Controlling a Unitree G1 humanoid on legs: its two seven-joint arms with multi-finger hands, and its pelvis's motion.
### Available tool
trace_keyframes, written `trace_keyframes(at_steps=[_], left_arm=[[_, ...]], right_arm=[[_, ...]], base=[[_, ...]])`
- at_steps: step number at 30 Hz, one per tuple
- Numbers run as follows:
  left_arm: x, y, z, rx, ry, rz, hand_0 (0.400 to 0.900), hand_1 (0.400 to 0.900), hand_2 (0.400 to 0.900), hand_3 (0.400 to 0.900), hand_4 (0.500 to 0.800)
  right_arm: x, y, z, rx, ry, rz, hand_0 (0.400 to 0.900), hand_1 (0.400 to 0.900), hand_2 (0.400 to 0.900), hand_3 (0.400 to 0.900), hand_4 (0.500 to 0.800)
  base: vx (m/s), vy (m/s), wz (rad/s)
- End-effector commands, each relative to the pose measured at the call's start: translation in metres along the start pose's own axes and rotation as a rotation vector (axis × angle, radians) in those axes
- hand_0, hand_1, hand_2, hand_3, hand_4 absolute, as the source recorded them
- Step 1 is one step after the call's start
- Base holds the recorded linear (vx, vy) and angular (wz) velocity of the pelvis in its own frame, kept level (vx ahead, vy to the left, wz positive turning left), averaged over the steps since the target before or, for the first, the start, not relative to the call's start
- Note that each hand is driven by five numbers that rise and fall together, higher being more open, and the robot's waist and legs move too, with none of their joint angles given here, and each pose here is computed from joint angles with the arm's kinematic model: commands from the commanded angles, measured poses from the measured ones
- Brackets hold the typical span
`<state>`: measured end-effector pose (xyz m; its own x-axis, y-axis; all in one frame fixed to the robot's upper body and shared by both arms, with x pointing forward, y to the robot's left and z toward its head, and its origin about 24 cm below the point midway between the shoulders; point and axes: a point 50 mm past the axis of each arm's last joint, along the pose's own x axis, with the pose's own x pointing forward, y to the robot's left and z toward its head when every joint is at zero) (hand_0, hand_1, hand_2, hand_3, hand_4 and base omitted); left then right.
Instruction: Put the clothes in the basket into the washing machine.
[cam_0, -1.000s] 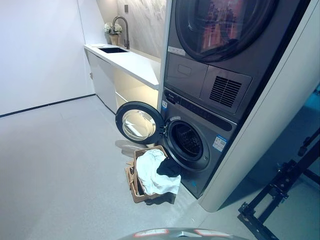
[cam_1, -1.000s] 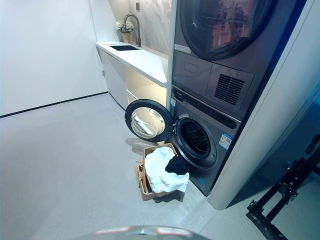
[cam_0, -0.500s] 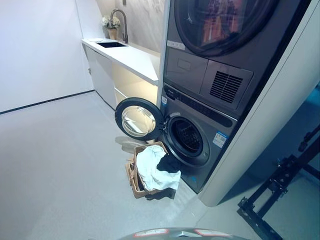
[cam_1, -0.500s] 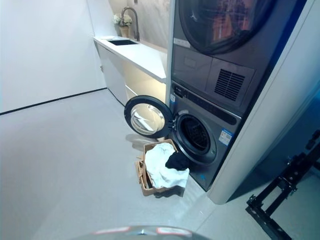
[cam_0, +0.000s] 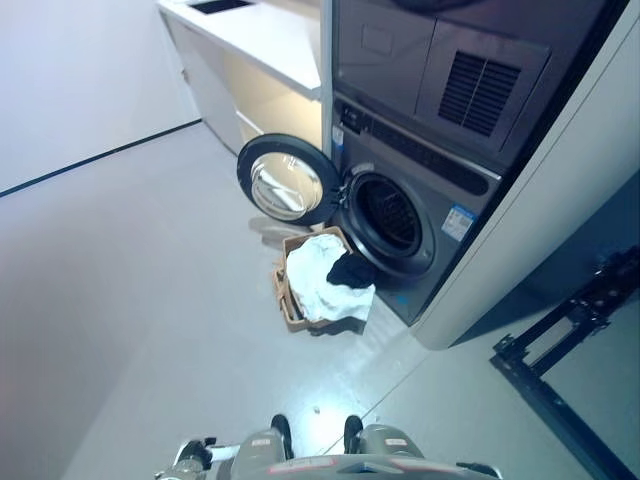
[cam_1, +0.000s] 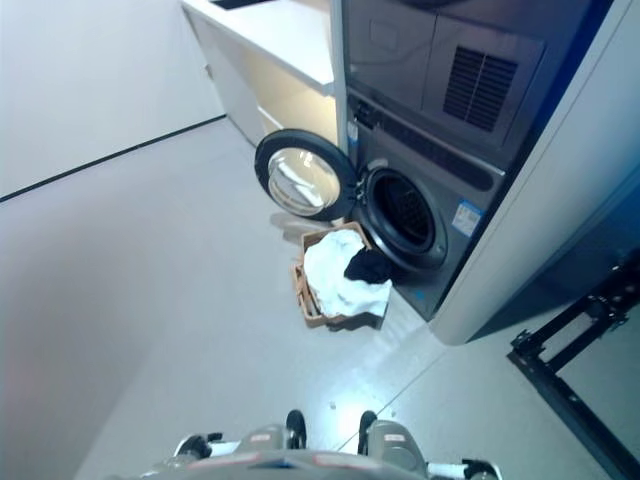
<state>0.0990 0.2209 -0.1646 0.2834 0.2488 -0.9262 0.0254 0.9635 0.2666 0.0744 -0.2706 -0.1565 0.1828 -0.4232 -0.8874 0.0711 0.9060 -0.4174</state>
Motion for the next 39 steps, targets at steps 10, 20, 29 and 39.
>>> trace_keyframes(at_steps=[10, 20, 29, 39], left_arm=[[-0.001, 0.002, -0.003, -0.145, -0.040, 0.044, 0.900, 0.900, 0.900, 0.900, 0.800], [0.000, 0.027, 0.027, -0.140, -0.114, 0.094, 0.900, 0.900, 0.900, 0.900, 0.800], [0.000, 0.032, 0.042, -0.116, -0.146, 0.122, 0.900, 0.900, 0.900, 0.900, 0.800], [0.000, 0.011, 0.017, -0.171, -0.089, 0.072, 0.900, 0.900, 0.900, 0.900, 0.800]], right_arm=[[-0.003, -0.015, 0.059, -0.075, -0.230, -0.088, 0.900, 0.900, 0.900, 0.900, 0.800], [-0.011, 0.000, 0.089, 0.046, -0.352, -0.020, 0.900, 0.900, 0.900, 0.900, 0.800], [-0.033, -0.016, 0.127, 0.096, -0.615, -0.003, 0.900, 0.900, 0.900, 0.900, 0.800], [-0.032, -0.029, 0.117, -0.040, -0.623, -0.020, 0.900, 0.900, 0.900, 0.900, 0.800]], base=[[0.432, 0.158, -0.25], [0.362, 0.241, -0.07], [0.315, -0.120, -0.08], [0.563, -0.456, 0.43]])
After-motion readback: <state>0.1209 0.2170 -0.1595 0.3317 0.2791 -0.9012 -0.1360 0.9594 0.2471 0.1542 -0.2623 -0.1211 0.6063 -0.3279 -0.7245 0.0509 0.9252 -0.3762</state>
